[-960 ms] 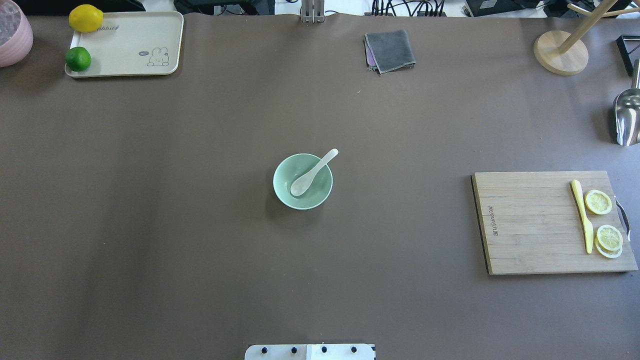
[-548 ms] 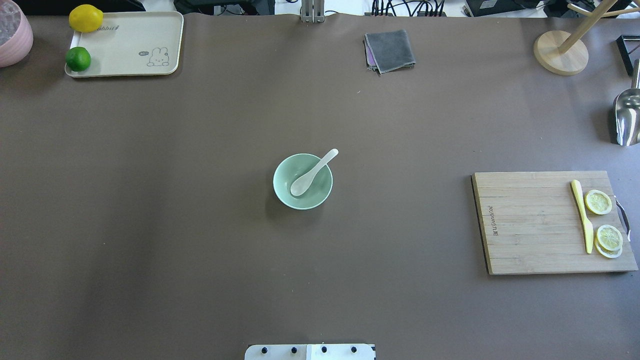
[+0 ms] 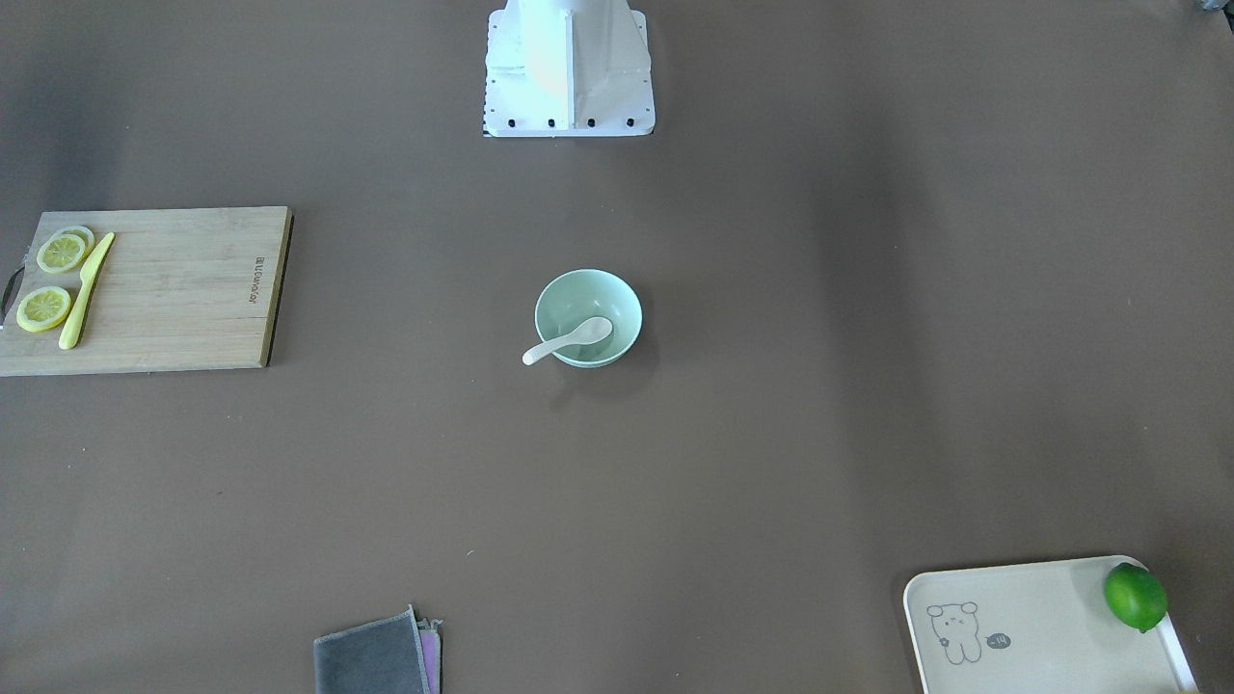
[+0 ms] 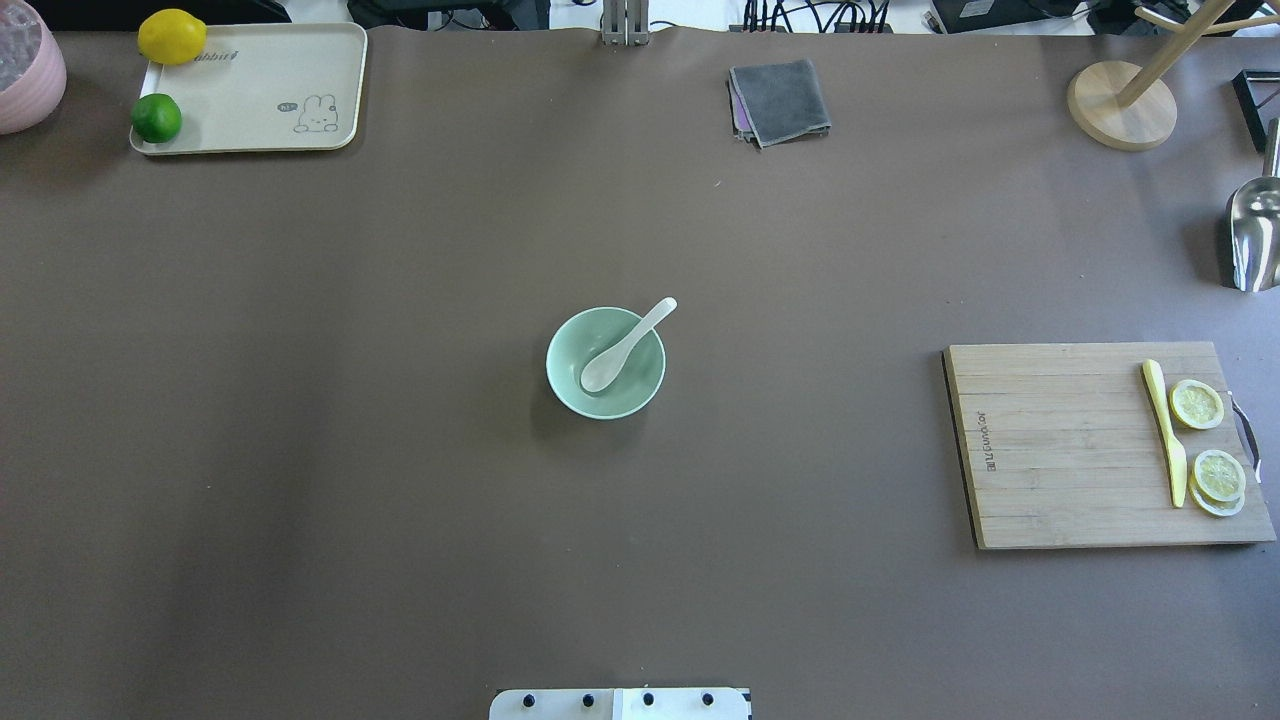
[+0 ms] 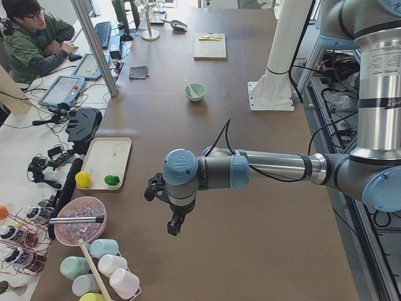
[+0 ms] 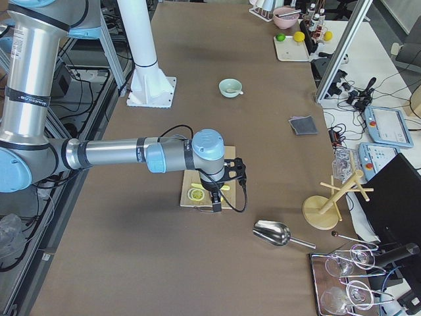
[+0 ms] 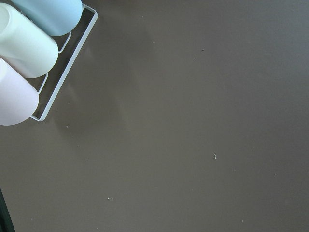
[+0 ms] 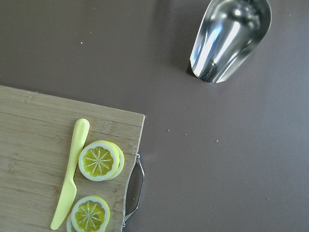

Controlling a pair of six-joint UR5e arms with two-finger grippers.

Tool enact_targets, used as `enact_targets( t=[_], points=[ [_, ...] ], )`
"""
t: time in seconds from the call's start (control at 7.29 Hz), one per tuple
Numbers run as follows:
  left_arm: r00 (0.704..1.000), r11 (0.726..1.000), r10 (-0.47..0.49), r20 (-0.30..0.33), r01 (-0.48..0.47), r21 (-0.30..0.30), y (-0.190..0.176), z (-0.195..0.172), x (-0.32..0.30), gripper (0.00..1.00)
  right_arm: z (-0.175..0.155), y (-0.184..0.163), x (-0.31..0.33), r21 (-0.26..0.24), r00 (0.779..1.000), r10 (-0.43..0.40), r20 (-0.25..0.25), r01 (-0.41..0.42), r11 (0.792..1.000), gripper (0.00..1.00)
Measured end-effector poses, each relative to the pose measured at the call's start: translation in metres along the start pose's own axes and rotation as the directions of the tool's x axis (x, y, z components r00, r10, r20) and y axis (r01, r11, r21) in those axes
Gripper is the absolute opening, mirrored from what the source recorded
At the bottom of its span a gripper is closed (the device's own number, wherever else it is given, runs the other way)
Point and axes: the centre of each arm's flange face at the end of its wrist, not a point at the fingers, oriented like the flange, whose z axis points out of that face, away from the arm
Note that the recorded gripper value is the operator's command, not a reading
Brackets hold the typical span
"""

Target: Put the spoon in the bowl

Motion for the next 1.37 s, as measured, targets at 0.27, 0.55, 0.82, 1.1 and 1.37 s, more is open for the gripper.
enact_targets(
  t=[0.27, 0.55, 0.82, 1.1, 1.37],
  points=[
    [1.0, 1.0, 0.003, 0.0, -0.003, 0.002, -0.0002, 0.0, 0.0005, 0.99, 0.0039, -0.0008, -0.0031, -0.007, 1.0, -0.009, 0.004, 0.009, 1.0, 1.0],
    [1.0, 1.0, 0.005, -0.002, -0.005, 0.004, -0.0006, -0.0002, 0.0012, 0.99, 0.0055, -0.001, -0.0045, -0.011, 1.0, -0.012, 0.007, 0.012, 1.0, 1.0],
    [1.0, 1.0, 0.006, -0.004, -0.006, 0.005, -0.0009, -0.0003, 0.0016, 0.99, 0.0072, -0.0015, -0.0071, -0.014, 1.0, -0.015, 0.019, 0.015, 1.0, 1.0],
    [1.0, 1.0, 0.007, -0.005, -0.007, 0.005, -0.0011, 0.0, 0.0019, 0.99, 0.0088, -0.0019, -0.0091, -0.018, 1.0, -0.019, 0.025, 0.019, 1.0, 1.0],
    [1.0, 1.0, 0.008, -0.005, -0.008, 0.006, -0.0014, -0.0003, 0.0024, 0.99, 0.0103, -0.0029, -0.0116, -0.018, 0.999, -0.028, 0.027, 0.029, 0.999, 1.0]
  ],
)
